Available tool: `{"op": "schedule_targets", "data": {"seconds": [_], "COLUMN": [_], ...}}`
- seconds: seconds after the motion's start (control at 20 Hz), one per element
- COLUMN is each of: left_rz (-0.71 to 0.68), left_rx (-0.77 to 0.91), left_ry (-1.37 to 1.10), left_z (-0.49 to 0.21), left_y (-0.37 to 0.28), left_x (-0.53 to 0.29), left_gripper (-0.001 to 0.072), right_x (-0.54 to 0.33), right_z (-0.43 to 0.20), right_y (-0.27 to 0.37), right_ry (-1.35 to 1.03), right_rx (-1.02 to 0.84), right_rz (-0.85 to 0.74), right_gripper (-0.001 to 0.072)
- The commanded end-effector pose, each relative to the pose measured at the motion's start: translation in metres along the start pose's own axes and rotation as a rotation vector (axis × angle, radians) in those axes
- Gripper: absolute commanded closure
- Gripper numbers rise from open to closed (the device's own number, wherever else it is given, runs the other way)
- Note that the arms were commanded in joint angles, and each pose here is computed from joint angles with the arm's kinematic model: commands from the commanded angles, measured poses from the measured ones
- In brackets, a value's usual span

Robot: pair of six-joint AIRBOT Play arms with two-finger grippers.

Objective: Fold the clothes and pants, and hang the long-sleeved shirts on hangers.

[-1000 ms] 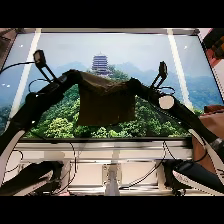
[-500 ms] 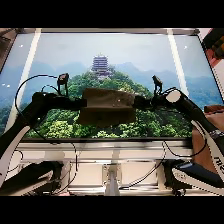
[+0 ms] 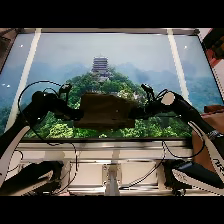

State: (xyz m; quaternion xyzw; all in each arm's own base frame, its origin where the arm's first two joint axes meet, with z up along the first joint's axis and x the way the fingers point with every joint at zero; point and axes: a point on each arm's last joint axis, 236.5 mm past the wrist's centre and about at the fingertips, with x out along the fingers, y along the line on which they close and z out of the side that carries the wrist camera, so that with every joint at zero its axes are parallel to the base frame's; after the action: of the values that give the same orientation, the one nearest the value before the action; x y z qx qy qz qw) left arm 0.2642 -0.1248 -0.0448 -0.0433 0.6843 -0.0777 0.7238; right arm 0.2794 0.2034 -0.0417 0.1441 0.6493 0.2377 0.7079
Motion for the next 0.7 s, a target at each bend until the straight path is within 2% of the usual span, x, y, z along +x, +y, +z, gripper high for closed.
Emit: {"op": "schedule_targets", "data": {"seconds": [0.0,0.05,0.1,0.25,0.3,0.35,0.4,0.5,0.65], "left_rz": [0.015,0.015,0.018,0.097,0.125,0.156,0.187,0.254,0.331], "left_rx": [0.001,0.002,0.005,0.032,0.059,0.082,0.095,0.127,0.150], "left_ry": [0.056,0.056,0.065,0.082,0.063,0.033,0.001,-0.071,-0.169], "left_z": [-0.013,-0.013,-0.015,-0.020,-0.017,-0.013,-0.010,-0.002,0.006], "left_y": [0.004,0.004,0.004,0.023,0.030,0.037,0.044,0.059,0.076], "left_x": [0.000,0.000,-0.001,-0.008,-0.012,-0.019,-0.027,-0.046,-0.073], "left_gripper": [0.0338,0.0339,0.0347,0.0354,0.0370,0.0417,0.0693,0.0700,0.0700], "right_x": [0.000,-0.003,-0.008,-0.047,-0.065,-0.085,-0.103,-0.133,-0.153], "right_z": [0.000,0.005,0.008,0.024,0.032,0.038,0.040,0.025,-0.016], "right_y": [-0.010,-0.015,-0.020,-0.059,-0.076,-0.097,-0.117,-0.152,-0.177], "right_ry": [0.004,-0.012,-0.011,0.009,0.002,-0.004,-0.008,0.027,0.128], "right_rx": [-0.046,-0.067,-0.099,-0.209,-0.213,-0.192,-0.150,-0.024,0.113], "right_rz": [-0.048,-0.076,-0.112,-0.316,-0.384,-0.447,-0.489,-0.500,-0.408], "right_gripper": [0.0289,0.0439,0.0658,0.0669,0.0670,0.0671,0.0671,0.0671,0.0670]}}
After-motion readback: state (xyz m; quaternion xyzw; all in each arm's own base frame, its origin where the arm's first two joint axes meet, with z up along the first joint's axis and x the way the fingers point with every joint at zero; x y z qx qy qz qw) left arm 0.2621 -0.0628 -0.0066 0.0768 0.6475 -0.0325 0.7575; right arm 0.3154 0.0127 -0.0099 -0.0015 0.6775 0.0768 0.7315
